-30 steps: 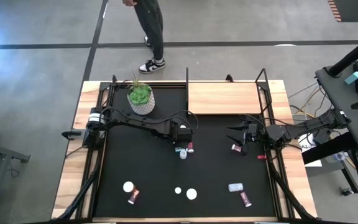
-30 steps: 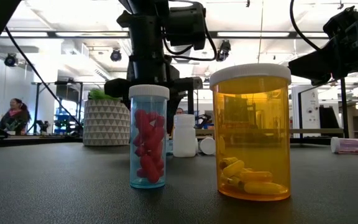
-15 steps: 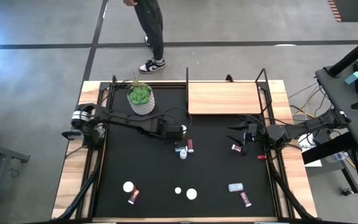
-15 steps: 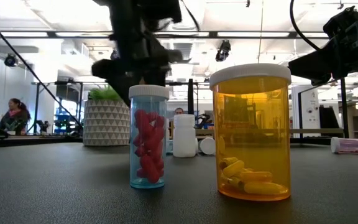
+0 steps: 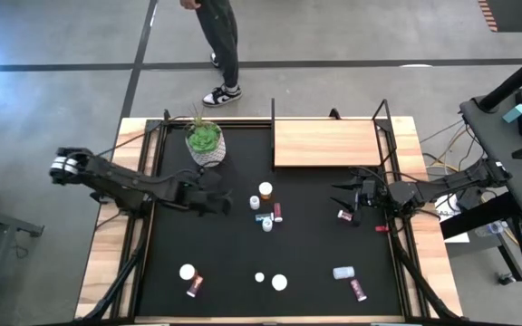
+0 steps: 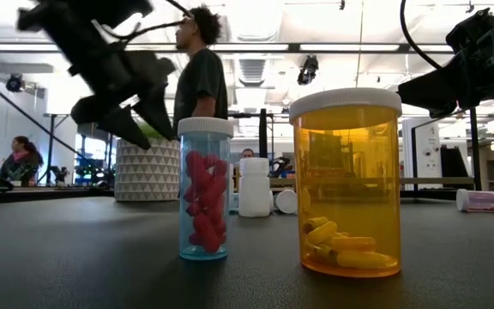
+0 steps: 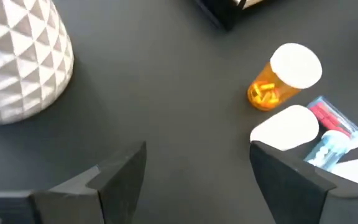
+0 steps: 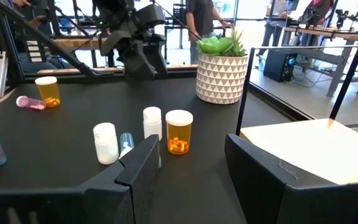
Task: Pick and place medicine bottles onto shelf by color
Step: Put the top pink pill bottle on the shelf
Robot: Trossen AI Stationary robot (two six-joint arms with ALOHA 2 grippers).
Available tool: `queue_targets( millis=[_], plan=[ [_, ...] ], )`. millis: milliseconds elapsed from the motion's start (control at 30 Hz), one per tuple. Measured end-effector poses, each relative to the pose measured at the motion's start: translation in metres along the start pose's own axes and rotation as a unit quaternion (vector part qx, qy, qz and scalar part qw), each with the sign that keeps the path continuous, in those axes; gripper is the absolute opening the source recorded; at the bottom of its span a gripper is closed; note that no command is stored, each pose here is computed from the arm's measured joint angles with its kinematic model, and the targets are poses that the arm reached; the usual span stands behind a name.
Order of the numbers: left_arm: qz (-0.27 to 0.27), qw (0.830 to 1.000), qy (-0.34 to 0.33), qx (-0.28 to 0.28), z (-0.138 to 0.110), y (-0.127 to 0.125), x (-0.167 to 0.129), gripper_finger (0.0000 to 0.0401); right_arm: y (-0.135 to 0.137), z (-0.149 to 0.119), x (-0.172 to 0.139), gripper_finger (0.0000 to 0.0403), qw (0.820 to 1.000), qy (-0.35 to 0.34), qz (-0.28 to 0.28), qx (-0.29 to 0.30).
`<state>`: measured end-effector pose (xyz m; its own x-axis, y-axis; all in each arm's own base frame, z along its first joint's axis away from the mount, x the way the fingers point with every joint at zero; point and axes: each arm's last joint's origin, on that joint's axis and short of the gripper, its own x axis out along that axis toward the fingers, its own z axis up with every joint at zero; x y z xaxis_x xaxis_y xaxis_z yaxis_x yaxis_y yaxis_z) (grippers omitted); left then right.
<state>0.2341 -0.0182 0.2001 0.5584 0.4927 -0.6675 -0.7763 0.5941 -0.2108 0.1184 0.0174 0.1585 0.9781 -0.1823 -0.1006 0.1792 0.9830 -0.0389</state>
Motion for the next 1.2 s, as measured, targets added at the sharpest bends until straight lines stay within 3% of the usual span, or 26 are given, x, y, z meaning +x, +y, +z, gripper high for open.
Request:
queue_targets(
  millis=[233, 433, 767, 1200],
  plan=[
    [-0.053, 0.988, -0.110, 0.090, -0.015, 0.031, -0.004, 0.0270, 0.000, 0.000, 0.000, 0.0176, 1.000, 0.000, 0.000, 0.000],
    [-0.074, 0.973, -0.178, 0.126, -0.026, 0.055, -0.010, 0.0270, 0.000, 0.000, 0.000, 0.0176, 1.000, 0.000, 0.000, 0.000],
    [-0.092, 0.965, -0.212, 0.123, -0.046, 0.091, -0.016, 0.0270, 0.000, 0.000, 0.000, 0.0176, 1.000, 0.000, 0.000, 0.000],
    [-0.098, 0.960, -0.233, 0.124, -0.064, 0.113, -0.014, 0.0270, 0.000, 0.000, 0.000, 0.0176, 1.000, 0.000, 0.000, 0.000]
  ],
)
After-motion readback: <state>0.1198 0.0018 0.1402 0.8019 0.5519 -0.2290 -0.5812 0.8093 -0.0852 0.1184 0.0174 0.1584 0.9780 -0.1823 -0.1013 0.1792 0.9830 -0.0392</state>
